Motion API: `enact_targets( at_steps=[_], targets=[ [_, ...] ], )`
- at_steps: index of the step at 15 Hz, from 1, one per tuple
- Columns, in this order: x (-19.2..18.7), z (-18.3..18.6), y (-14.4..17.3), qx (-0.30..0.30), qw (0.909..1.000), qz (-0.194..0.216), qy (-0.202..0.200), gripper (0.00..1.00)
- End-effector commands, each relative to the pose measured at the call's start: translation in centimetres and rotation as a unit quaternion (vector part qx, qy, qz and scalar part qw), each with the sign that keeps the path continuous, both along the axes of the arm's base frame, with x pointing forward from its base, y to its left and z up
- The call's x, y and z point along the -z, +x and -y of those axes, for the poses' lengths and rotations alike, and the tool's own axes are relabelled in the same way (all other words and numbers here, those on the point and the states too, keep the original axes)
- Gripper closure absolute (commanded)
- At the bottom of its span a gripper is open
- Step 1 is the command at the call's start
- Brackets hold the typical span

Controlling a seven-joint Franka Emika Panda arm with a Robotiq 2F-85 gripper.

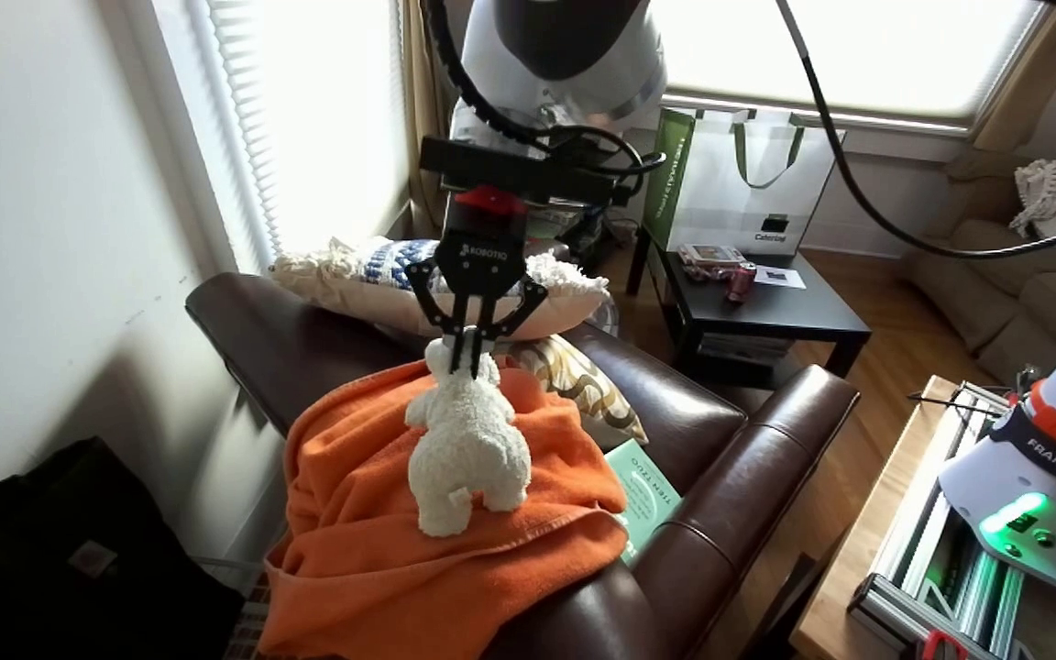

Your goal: Put the stuffed toy on the blanket

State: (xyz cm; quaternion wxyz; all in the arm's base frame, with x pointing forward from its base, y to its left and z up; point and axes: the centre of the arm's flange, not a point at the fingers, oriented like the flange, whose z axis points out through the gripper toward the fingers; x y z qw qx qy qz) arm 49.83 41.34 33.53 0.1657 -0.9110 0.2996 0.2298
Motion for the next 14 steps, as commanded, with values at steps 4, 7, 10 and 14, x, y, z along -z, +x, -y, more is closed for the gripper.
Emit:
enact_targets(
  at_steps=[4,7,10,14],
  targets=[
    [1.0,0.3,2.2,0.043,0.9939,0.025,-0.099,0.44],
    [-3.7,2.0,0.1,-0.003,0.9945,0.076,-0.072,0.21],
    [-9.4,3.0,-3.0,-0.044,0.9908,0.121,-0.041,0.01],
    [-11.8,2.3,-2.6,-0.048,0.9835,0.16,-0.07,0.0]
  ],
)
